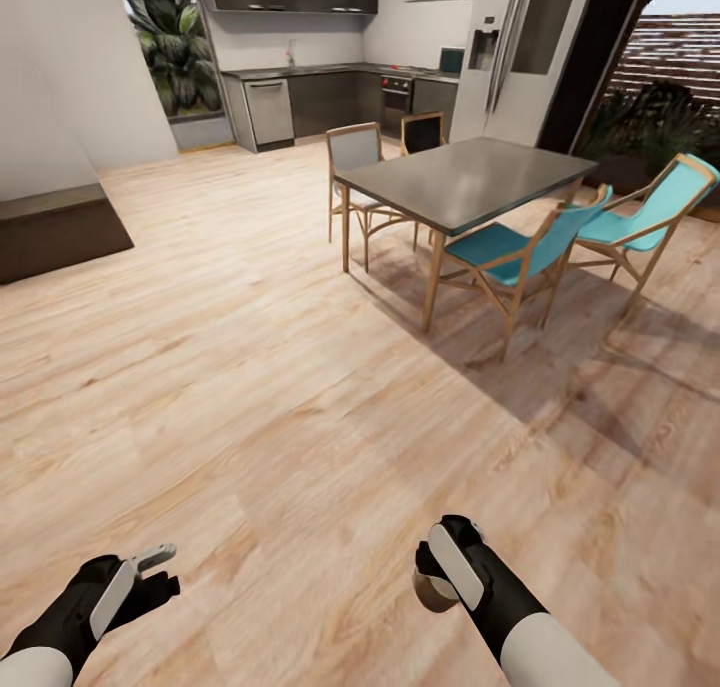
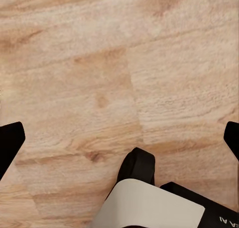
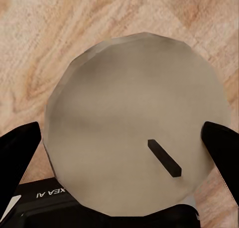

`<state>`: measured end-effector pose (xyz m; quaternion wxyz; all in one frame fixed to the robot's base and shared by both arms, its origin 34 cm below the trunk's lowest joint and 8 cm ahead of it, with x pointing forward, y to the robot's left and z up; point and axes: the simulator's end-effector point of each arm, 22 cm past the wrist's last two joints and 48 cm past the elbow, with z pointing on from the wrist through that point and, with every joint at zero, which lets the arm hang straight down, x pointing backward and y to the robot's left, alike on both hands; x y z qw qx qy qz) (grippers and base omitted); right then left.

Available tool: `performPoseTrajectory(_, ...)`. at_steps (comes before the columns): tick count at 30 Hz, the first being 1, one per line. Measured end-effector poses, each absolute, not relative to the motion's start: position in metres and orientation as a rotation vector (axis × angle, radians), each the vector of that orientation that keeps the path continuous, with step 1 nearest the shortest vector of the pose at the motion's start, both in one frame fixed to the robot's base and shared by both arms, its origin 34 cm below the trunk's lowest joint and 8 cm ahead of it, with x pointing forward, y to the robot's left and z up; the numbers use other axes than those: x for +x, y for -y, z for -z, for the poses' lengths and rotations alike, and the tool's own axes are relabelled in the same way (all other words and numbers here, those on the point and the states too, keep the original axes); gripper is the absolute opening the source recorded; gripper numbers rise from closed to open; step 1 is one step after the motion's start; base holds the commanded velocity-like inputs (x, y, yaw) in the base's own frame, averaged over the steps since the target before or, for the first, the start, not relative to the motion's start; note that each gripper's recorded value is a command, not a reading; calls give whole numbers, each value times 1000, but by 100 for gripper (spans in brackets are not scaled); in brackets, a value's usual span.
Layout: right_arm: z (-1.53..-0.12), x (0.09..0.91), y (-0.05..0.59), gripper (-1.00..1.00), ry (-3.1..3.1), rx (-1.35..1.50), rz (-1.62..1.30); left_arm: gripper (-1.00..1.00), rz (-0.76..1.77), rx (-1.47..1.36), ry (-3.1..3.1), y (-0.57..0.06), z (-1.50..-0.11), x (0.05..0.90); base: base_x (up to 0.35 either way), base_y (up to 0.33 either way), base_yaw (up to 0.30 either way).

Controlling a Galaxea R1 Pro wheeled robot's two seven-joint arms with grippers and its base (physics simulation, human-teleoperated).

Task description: Place each of the two pumpkins and all three candles from the living room inside a cabinet in the living room (use any cabinet), then make sure every cabinet is closed, and position the cauldron so it is next to a table in the living room.

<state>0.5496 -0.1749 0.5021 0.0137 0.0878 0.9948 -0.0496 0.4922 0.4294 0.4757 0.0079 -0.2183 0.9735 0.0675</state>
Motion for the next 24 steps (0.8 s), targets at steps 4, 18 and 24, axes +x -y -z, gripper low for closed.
performPoseTrajectory(4,-502,550,175,-100,-3099,273,154,100,-212,-682,-3042,-430,-476,492,333,0,292)
performPoseTrajectory(18,-507,548,140,-100,-3104,198,113,100,-205,-684,-3045,-429,-475,492,334,0,293)
performPoseTrajectory(24,-508,547,137,-100,-3104,189,111,100,-204,-684,-3045,-428,-476,492,334,0,293)
